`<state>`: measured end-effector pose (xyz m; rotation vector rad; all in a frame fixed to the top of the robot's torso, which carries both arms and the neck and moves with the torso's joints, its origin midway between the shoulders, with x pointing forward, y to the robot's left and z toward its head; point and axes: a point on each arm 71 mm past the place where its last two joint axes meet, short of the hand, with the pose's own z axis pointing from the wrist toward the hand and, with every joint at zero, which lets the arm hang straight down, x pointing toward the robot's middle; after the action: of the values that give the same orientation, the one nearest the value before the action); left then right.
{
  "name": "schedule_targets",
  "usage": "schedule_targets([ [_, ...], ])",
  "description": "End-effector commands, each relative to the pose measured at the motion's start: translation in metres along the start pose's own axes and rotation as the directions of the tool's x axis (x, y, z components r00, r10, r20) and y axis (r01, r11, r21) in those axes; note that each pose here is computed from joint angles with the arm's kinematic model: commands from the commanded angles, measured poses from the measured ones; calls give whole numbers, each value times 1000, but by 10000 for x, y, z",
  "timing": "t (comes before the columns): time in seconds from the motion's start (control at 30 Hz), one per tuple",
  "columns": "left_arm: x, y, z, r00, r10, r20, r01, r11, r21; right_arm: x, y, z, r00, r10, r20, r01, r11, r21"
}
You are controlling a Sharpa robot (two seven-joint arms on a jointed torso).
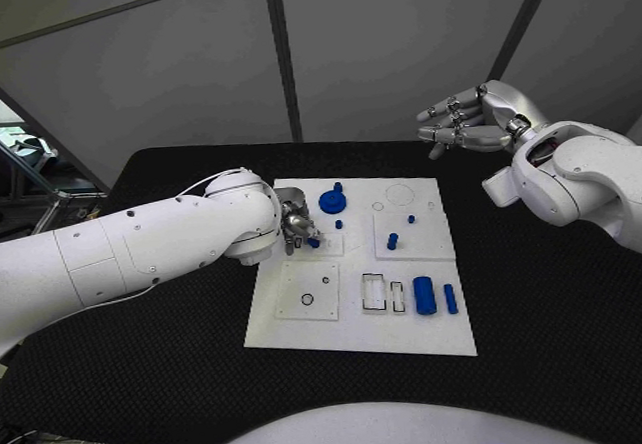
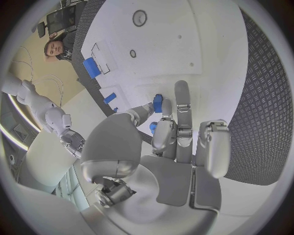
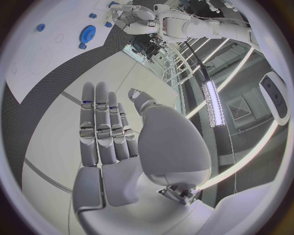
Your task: Assemble the parts on the task board
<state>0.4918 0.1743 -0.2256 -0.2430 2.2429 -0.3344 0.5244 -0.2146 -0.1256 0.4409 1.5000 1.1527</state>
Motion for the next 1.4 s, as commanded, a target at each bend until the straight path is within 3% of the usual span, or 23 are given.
schedule_targets([
  [0.03, 31, 12, 9, 1000, 7, -27, -8, 1000, -15, 0, 23, 6, 1000, 0, -4, 0, 1000, -16],
  [0.97, 5, 18, 34, 1000, -12, -5, 12, 1000, -15, -4, 19, 10, 1000, 0, -1, 0, 1000, -16],
  [1.17, -7, 52, 8, 1000, -16, 0, 16, 1000, -14, -16, 6, 9, 1000, -2, 2, 2, 1000, -11],
  [1.4, -96, 61, -62, 999, -54, 2, 54, 999, -1, -51, -41, 12, 1000, -25, 1, 25, 1000, 7],
])
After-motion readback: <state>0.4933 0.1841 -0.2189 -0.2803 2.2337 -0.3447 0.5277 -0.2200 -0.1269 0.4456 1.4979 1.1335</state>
